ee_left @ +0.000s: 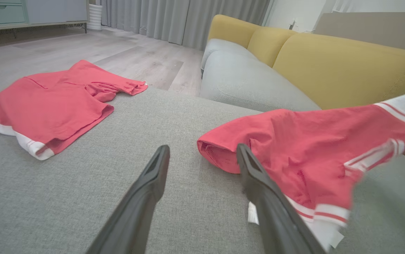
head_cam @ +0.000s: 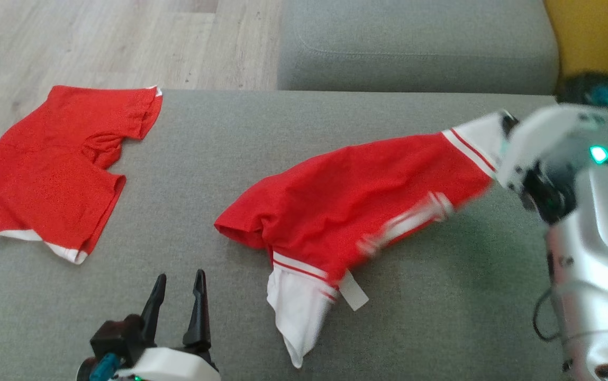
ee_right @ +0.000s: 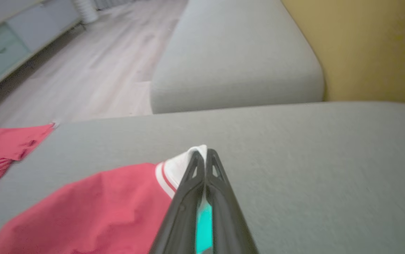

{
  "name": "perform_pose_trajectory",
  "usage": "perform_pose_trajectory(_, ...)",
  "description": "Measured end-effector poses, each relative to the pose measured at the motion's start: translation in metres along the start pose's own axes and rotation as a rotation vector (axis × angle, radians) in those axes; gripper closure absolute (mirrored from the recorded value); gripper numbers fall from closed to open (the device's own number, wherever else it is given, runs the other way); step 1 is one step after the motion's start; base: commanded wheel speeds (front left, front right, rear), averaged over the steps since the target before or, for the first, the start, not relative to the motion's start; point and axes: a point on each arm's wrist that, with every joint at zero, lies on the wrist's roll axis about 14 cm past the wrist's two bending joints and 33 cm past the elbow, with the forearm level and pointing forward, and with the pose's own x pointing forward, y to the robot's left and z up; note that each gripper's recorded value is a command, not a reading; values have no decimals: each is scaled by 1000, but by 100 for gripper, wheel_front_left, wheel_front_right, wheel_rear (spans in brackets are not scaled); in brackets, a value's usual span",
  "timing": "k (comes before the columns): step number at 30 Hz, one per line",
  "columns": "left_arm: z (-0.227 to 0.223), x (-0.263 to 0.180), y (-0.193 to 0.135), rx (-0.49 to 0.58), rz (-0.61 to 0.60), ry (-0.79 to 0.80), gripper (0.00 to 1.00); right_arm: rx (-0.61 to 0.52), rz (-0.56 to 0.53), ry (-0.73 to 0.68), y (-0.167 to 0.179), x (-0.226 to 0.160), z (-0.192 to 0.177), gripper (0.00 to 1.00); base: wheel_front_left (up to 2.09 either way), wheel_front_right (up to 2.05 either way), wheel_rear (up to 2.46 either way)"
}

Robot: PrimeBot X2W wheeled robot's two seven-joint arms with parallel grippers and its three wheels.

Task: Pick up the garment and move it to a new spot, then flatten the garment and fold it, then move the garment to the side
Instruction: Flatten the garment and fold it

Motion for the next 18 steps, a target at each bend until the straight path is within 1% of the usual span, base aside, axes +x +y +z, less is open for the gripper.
perform_pose_trajectory(3, -3, 2, -1, 1, -5, 10, 0, 38, -109, 54, -39, -2, -32, 100, 0, 0, 0)
perform_pose_trajectory(7, -6, 5, -5, 7, -25, 21, 0, 43, -223, 126, -76, -11, -73, 100, 0, 0, 0)
perform_pose_trajectory(9, -7, 6, -7, 10, -30, 25, 0, 24, -261, 159, -88, -16, -91, 100, 0, 0, 0)
perform_pose_trajectory(12, -8, 7, -10, 11, -45, 31, 0, -10, -288, 174, -96, -20, -108, 100, 0, 0, 0)
perform_pose_trajectory(13, -9, 8, -11, 15, -49, 32, 0, -29, -290, 168, -96, -20, -110, 95, 0, 0, 0)
perform_pose_trajectory(14, -9, 8, -11, 18, -52, 32, 0, -51, -292, 158, -97, -20, -110, 58, 0, 0, 0)
perform_pose_trajectory(15, -9, 8, -12, 18, -53, 34, 0, -78, -291, 143, -96, -19, -108, 15, 0, 0, 0)
perform_pose_trajectory(16, -10, 9, -12, 18, -54, 35, 0, -119, -288, 126, -95, -18, -105, 0, 0, 0, 0)
perform_pose_trajectory(17, -10, 9, -12, 18, -54, 35, 0, -119, -288, 126, -95, -18, -105, 0, 0, 0, 0)
perform_pose_trajectory(18, -10, 9, -12, 18, -56, 36, 0, -179, -285, 106, -95, -17, -101, 0, 0, 0, 0)
